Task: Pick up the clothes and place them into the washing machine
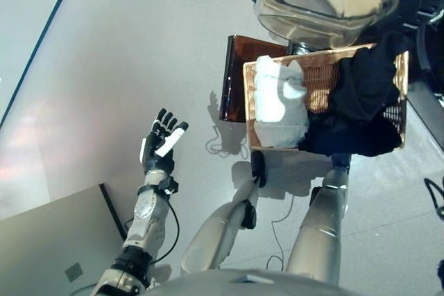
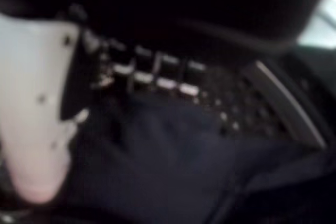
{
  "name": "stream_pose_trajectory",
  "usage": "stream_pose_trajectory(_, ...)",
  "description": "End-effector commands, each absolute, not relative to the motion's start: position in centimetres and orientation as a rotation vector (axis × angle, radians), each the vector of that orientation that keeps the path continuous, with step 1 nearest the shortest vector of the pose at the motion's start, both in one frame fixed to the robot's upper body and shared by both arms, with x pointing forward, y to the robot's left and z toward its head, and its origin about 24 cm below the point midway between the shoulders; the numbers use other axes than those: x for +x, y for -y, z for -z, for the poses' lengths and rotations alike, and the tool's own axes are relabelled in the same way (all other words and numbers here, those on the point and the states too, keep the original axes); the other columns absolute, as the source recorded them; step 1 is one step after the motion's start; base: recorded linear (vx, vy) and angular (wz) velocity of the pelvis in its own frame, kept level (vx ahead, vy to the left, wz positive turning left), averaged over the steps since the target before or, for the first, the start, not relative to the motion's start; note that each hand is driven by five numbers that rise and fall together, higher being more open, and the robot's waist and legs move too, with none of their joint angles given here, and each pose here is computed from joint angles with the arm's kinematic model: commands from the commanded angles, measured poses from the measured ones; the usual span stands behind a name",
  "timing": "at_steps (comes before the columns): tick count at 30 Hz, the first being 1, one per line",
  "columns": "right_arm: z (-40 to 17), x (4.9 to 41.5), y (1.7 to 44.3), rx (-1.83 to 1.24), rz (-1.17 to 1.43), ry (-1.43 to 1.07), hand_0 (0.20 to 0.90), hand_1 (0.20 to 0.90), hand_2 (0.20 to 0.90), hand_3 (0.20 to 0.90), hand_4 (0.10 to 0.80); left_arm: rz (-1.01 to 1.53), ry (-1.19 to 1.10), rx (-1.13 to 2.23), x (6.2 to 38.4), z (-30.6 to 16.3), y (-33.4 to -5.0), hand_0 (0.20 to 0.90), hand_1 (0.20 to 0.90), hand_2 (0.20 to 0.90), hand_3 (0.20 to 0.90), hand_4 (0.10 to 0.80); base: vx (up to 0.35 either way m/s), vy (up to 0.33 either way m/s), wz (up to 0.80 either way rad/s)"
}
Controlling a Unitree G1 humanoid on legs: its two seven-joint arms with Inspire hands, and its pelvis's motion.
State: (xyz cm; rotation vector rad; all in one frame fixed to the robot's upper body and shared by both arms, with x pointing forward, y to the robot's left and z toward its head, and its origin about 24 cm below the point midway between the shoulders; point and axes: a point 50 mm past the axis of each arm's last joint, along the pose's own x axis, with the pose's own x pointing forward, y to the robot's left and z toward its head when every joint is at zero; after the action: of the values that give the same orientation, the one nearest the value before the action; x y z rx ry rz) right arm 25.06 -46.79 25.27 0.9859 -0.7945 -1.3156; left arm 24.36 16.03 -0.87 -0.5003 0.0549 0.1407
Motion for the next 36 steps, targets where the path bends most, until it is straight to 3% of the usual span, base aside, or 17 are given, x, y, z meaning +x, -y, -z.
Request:
stream_pose_trajectory(1,-26.8,24.4,46.7,0.689,1.283,0.844,0.9,0.9,0.9,0.9,0.8,-0.23,0.088,-0.489,24.0,-0.8,-19.0,0.9,0.9,0.9,0.9,0.8,0.0,0.0,0.0)
stream_pose_trajectory(10,-17.8,29.0,43.4,0.45,1.216,0.336,0.9,0.9,0.9,0.9,0.8,-0.24,0.047,-0.448,23.9,0.1,-19.4,0.9,0.9,0.9,0.9,0.8,-0.021,0.03,-0.02)
stream_pose_trajectory(16,-13.4,30.2,41.0,0.344,1.152,0.151,0.9,0.9,0.9,0.9,0.8,-0.284,0.035,-0.429,23.9,0.6,-20.5,0.9,0.9,0.9,0.9,0.8,-0.004,0.015,-0.08)
stream_pose_trajectory(19,-9.3,31.1,37.9,0.143,1.003,-0.011,0.9,0.9,0.9,0.9,0.8,-0.337,0.044,-0.391,23.9,0.6,-21.8,0.9,0.9,0.9,0.9,0.8,0.007,0.012,-0.1)
stream_pose_trajectory(31,-3.0,30.6,30.6,-0.366,0.584,-0.15,0.9,0.9,0.9,0.9,0.8,-0.447,0.059,-0.354,22.0,0.9,-24.6,0.9,0.9,0.9,0.9,0.8,0.025,-0.055,0.01)
stream_pose_trajectory(36,-1.9,30.4,29.9,-0.571,0.494,-0.215,0.9,0.9,0.9,0.9,0.8,-0.449,0.089,-0.338,22.1,0.2,-25.1,0.9,0.9,0.9,0.9,0.8,0.003,-0.065,0.17)
